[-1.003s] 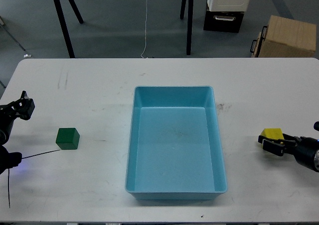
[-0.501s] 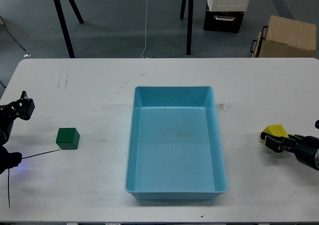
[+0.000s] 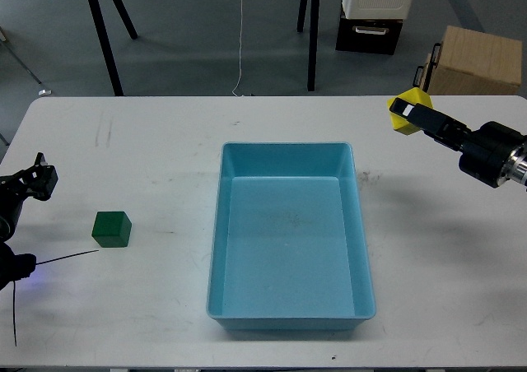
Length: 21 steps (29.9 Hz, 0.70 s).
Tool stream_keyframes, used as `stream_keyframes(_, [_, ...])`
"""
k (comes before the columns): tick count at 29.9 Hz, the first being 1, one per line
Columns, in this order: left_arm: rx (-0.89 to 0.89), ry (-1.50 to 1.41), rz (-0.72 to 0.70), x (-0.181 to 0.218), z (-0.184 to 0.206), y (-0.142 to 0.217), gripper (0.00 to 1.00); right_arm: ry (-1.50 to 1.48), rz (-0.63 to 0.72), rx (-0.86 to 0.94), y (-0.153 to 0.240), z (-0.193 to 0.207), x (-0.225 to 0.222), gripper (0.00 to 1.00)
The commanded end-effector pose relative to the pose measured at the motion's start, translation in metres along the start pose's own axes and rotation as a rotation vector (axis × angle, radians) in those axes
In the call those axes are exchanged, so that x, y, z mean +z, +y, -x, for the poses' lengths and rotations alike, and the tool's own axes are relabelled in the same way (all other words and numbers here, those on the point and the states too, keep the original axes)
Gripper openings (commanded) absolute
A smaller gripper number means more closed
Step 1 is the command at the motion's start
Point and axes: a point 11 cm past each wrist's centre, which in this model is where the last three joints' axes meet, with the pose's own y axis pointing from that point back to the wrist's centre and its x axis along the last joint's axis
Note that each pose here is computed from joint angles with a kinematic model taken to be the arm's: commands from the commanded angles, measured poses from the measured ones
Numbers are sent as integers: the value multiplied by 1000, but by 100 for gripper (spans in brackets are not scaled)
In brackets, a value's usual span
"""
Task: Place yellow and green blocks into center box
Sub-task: 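Lift the yellow cube and carry it over the blue tray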
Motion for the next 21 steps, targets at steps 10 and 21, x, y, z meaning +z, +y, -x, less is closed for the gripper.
stream_keyframes(10, [15,-13,11,4,0,0,100,-11,-18,-343,-37,87,-10,21])
stream_keyframes(21, [16,-14,10,4,0,0,100,-22,25,-335,-36,89,2,61])
